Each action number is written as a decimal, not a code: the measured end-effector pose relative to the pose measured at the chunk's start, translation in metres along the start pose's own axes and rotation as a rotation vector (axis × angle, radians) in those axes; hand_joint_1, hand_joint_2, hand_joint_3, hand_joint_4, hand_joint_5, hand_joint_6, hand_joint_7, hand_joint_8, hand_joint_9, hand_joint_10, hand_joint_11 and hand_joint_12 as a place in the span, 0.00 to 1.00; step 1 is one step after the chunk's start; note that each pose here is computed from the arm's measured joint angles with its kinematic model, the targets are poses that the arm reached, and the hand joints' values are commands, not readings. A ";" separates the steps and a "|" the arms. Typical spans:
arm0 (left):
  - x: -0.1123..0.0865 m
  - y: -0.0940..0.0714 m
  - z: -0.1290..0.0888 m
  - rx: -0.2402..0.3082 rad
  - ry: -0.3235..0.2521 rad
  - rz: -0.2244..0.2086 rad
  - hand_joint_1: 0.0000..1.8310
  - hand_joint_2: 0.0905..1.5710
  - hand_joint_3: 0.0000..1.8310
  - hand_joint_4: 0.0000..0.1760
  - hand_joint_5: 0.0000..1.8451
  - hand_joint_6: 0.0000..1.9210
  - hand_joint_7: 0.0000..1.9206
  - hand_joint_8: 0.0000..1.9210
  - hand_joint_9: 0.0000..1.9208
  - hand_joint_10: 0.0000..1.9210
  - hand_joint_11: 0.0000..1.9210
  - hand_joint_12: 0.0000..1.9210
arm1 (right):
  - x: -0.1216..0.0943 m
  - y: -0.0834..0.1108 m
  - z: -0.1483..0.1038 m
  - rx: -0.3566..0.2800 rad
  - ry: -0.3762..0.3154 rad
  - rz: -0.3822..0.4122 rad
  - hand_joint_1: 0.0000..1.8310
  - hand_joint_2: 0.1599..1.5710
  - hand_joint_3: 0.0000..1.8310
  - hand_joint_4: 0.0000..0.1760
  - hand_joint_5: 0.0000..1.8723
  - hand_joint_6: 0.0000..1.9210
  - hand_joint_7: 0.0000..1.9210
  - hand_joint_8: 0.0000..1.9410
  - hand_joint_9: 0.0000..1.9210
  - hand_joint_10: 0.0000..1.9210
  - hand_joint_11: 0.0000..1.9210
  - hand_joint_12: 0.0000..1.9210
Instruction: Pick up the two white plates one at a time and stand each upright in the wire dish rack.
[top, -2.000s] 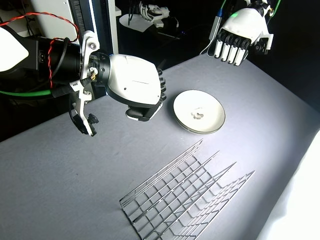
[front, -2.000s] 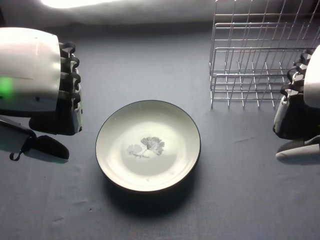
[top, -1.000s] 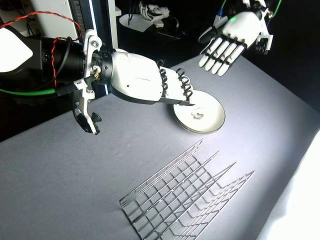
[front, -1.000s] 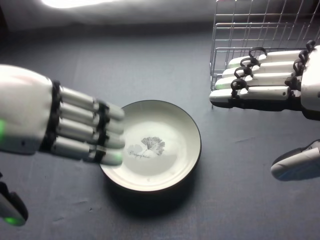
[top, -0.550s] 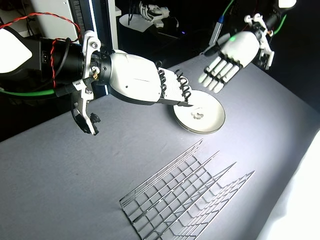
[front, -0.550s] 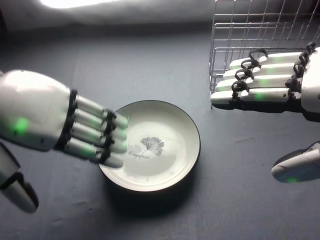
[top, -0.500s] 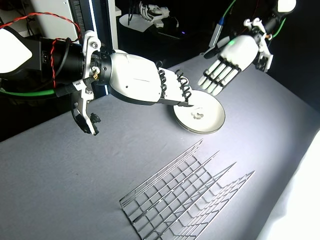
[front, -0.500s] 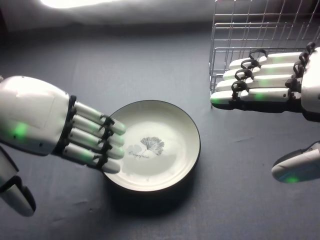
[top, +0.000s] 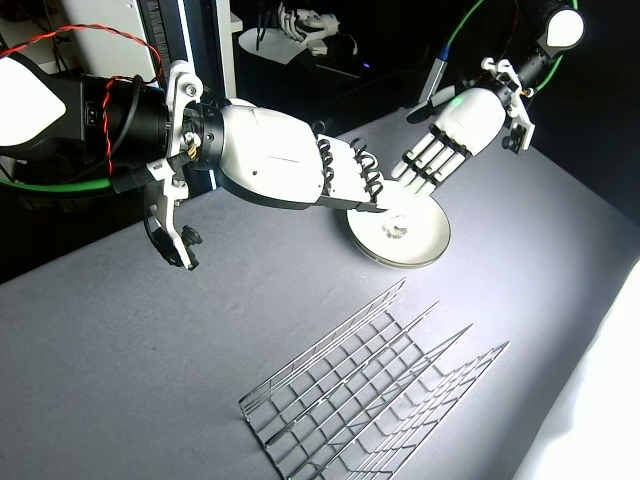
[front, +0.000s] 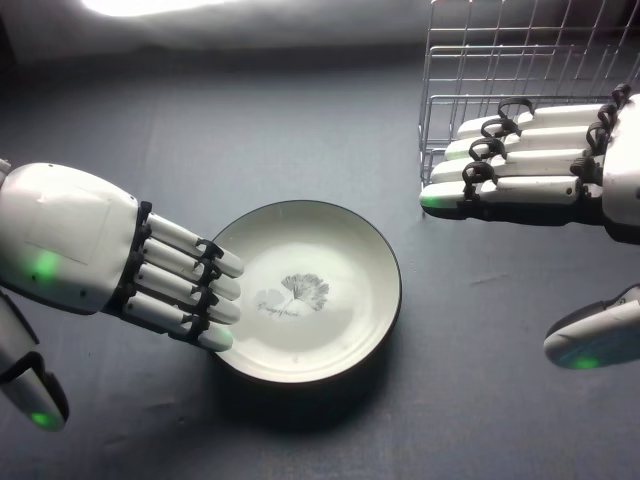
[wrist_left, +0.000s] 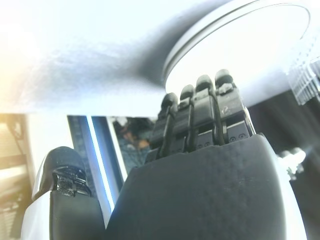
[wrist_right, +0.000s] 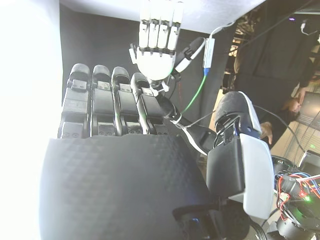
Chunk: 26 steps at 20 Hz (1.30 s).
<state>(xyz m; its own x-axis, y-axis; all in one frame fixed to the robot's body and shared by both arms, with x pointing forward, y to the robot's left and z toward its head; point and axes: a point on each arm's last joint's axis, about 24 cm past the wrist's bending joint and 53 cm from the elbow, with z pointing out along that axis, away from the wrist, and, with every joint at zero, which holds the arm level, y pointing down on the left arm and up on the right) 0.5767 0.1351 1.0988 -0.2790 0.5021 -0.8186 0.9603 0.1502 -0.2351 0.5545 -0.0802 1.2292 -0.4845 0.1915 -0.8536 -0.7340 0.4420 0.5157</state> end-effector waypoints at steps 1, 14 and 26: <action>-0.001 0.002 0.001 0.001 -0.001 0.002 0.00 0.66 0.00 0.00 0.00 0.00 0.00 0.00 0.00 0.00 0.00 0.00 | 0.000 0.000 0.000 0.000 0.000 0.000 0.00 0.69 0.00 0.00 0.00 0.00 0.00 0.00 0.00 0.00 0.00 0.00; -0.001 0.014 0.015 0.015 0.014 0.031 0.00 0.65 0.00 0.00 0.00 0.00 0.00 0.00 0.00 0.00 0.00 0.00 | 0.003 0.000 0.000 -0.003 0.007 0.006 0.00 0.69 0.00 0.00 0.00 0.00 0.00 0.00 0.00 0.00 0.00 0.00; 0.007 0.036 0.018 -0.022 0.031 0.029 0.00 0.66 0.00 0.00 0.00 0.00 0.00 0.00 0.00 0.00 0.00 0.00 | 0.004 0.001 0.001 -0.009 0.010 0.002 0.00 0.70 0.00 0.00 0.00 0.00 0.00 0.00 0.00 0.00 0.00 0.00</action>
<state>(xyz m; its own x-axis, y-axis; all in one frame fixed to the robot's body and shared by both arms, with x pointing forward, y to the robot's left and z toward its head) 0.6094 0.1286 1.0750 -0.2512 0.5325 -0.8083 0.9678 0.1540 -0.1993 0.5518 -0.0778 1.2261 -0.4910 0.1836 -0.8516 -0.7369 0.4339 0.5184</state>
